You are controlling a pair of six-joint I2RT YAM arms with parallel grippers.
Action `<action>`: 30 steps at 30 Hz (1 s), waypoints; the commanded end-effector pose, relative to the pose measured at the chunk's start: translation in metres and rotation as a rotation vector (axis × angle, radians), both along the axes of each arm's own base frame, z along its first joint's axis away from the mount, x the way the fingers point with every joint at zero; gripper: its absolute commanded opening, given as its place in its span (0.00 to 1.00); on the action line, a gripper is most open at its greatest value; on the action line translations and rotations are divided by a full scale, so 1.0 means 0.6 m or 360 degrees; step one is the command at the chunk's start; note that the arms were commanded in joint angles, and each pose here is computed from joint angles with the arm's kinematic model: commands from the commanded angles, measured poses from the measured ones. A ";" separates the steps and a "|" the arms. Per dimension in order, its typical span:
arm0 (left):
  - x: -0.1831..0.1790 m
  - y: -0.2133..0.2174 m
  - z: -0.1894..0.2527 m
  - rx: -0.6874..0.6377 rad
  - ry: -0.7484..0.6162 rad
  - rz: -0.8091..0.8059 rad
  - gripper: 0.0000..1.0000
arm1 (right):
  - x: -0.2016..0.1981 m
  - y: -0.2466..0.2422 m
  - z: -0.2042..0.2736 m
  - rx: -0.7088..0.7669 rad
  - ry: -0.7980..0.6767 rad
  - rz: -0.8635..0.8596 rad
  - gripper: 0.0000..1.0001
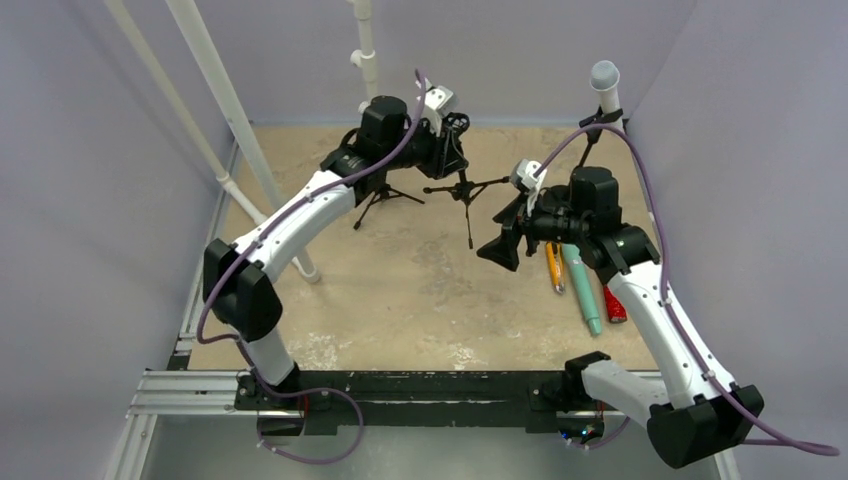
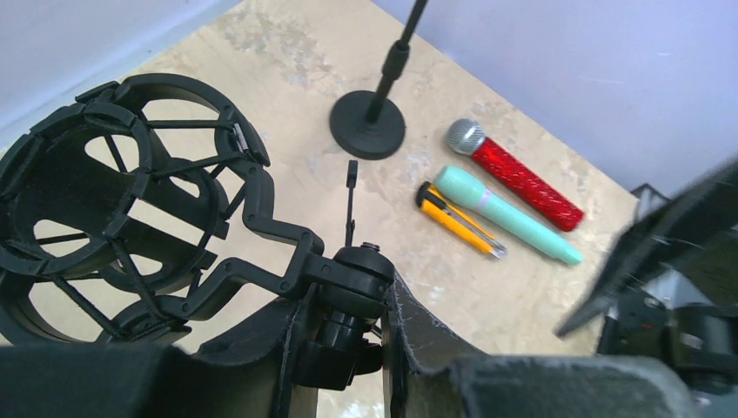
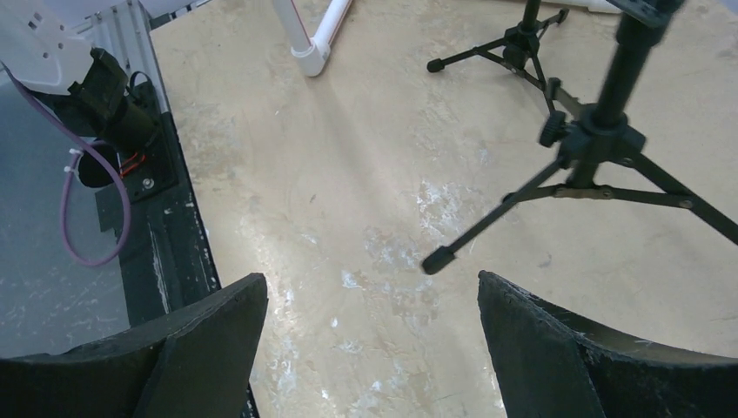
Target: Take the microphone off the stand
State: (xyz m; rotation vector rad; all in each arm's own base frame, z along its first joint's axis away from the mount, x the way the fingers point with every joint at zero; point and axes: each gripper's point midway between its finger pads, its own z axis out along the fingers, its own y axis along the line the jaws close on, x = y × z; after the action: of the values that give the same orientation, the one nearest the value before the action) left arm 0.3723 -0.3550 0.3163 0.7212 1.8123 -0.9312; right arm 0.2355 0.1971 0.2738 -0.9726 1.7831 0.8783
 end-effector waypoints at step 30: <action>0.262 -0.031 -0.175 0.0294 -0.0342 0.0215 0.09 | 0.062 -0.112 -0.066 -0.0308 -0.0041 -0.0613 0.93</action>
State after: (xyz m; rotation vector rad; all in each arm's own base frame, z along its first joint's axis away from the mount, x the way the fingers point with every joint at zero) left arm 0.5131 -0.3752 0.1694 0.7875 1.8705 -0.6372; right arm 0.2509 0.1480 0.2230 -0.8537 1.9850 0.5850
